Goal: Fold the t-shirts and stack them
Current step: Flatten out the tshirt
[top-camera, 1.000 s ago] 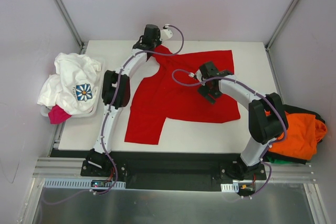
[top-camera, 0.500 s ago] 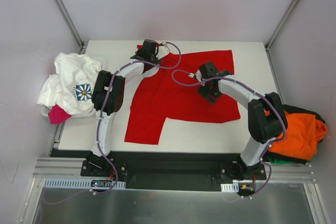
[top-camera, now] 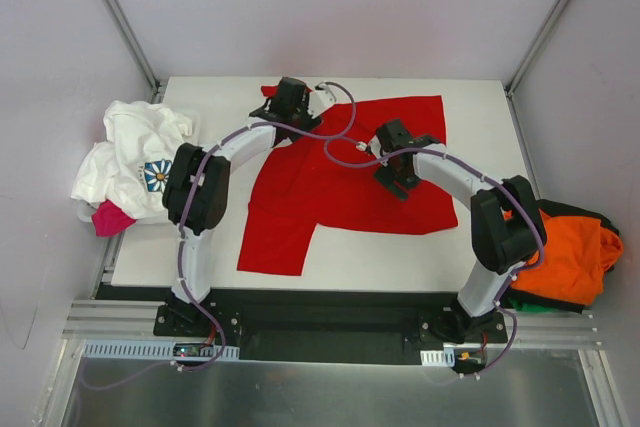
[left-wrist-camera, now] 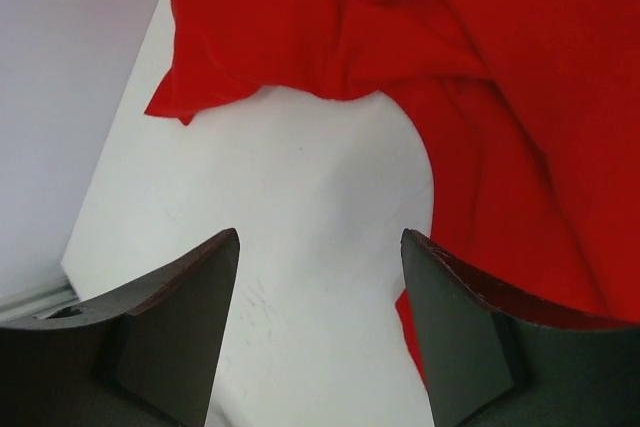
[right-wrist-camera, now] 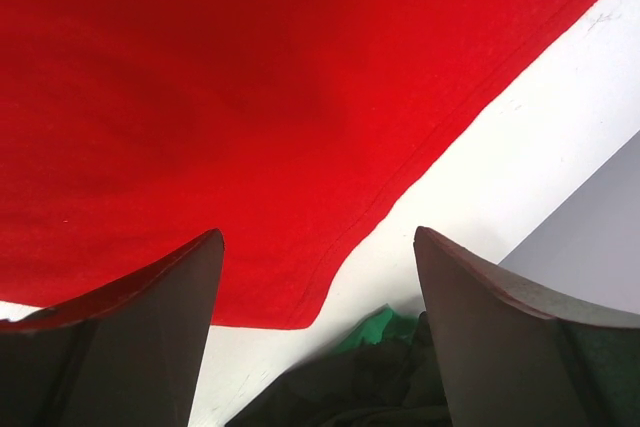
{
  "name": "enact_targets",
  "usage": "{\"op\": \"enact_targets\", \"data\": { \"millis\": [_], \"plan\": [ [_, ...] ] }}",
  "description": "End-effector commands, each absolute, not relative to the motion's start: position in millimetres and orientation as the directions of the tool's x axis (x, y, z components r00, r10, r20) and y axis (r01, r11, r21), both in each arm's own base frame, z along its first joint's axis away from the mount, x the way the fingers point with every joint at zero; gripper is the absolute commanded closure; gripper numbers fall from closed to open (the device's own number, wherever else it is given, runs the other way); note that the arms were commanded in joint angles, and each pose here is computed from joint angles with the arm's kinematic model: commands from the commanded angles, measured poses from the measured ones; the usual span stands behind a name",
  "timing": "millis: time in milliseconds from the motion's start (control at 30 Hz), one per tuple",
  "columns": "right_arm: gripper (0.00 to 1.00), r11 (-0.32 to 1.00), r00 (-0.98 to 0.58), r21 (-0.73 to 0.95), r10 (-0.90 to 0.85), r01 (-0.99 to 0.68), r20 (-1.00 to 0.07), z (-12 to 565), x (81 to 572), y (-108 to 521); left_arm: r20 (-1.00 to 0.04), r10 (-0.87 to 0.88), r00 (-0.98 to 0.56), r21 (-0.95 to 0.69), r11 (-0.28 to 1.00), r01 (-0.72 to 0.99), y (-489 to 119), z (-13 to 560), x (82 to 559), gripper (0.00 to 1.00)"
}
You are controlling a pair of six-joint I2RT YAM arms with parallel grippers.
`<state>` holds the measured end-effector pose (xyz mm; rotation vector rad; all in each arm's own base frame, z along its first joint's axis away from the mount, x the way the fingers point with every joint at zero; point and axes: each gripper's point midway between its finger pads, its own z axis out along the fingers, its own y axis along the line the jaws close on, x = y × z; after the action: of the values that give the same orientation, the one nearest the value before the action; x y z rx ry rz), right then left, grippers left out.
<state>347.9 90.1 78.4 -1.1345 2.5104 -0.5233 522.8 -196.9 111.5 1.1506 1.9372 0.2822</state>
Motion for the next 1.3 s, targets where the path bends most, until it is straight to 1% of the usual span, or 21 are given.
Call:
{"op": "enact_targets", "data": {
  "millis": [0, 33, 167, 400, 1000, 1267],
  "plan": [
    [0.19, 0.619, -0.634, -0.455, -0.760, -0.640, -0.143, 80.9, 343.3, 90.6, -0.635, 0.720, -0.280, 0.430, 0.630, 0.646, -218.8, 107.9, 539.6, 0.34],
    [0.19, 0.616, -0.632, -0.456, -0.762, -0.642, -0.140, 80.7, 342.5, 90.5, -0.624, 0.721, -0.303, 0.405, 0.629, 0.664, -220.4, 100.1, 537.2, 0.34],
    [0.20, 0.615, -0.629, -0.455, -0.764, -0.644, -0.143, 81.2, 342.1, 90.7, -0.640, 0.692, -0.333, 0.340, 0.644, 0.685, -230.2, 91.9, 546.4, 0.34],
    [0.20, 0.612, -0.626, -0.454, -0.767, -0.648, -0.140, 80.1, 342.1, 90.1, -0.647, 0.672, -0.361, 0.292, 0.656, 0.696, -237.4, 84.6, 552.5, 0.35],
    [0.20, 0.621, -0.626, -0.435, -0.765, -0.652, -0.153, 81.0, 338.5, 93.2, -0.609, 0.701, -0.372, 0.307, 0.640, 0.705, -235.5, 54.2, 563.2, 0.35],
    [0.20, 0.625, -0.623, -0.426, -0.764, -0.654, -0.165, 83.1, 338.8, 96.3, -0.522, 0.770, -0.367, 0.382, 0.596, 0.706, -220.2, 35.1, 565.5, 0.35]
  ]
}}
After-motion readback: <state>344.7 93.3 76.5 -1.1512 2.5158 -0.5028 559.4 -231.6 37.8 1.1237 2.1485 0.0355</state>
